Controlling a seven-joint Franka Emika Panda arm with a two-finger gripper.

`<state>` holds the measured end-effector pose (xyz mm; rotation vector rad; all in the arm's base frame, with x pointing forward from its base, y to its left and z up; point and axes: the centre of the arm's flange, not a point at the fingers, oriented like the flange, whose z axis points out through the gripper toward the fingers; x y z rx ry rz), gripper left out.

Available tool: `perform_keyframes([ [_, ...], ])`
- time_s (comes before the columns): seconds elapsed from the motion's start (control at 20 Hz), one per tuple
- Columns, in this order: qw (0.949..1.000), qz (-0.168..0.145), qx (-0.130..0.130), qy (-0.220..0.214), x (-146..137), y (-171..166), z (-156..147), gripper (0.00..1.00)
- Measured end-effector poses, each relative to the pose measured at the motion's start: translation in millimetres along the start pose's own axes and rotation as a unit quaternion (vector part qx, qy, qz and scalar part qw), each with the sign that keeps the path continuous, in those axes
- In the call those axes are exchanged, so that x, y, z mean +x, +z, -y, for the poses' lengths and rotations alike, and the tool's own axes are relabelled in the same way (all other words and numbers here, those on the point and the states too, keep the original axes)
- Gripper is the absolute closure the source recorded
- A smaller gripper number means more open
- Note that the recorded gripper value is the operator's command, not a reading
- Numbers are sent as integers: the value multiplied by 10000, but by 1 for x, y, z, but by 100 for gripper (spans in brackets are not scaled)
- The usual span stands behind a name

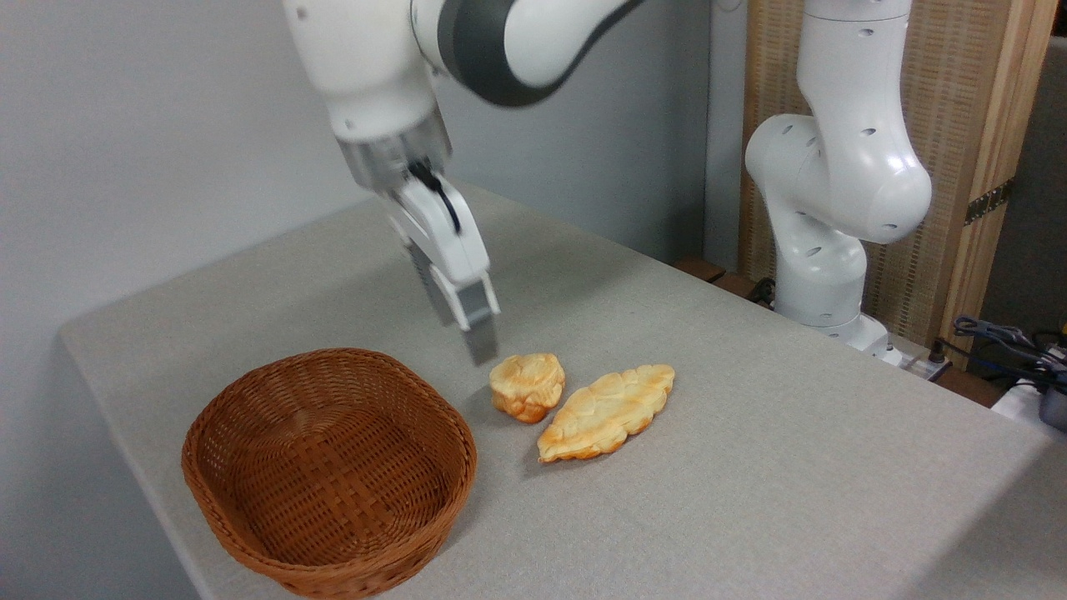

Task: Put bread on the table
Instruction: 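Open the gripper and raise it away from the roll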

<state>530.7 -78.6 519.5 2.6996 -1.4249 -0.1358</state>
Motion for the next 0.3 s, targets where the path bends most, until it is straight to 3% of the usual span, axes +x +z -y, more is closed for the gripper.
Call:
perform_keyframes([
  [0.15,9982,-392,443,-35,3,-34,10,0],
  [0.3,9935,-738,853,-162,-1,-46,27,0],
])
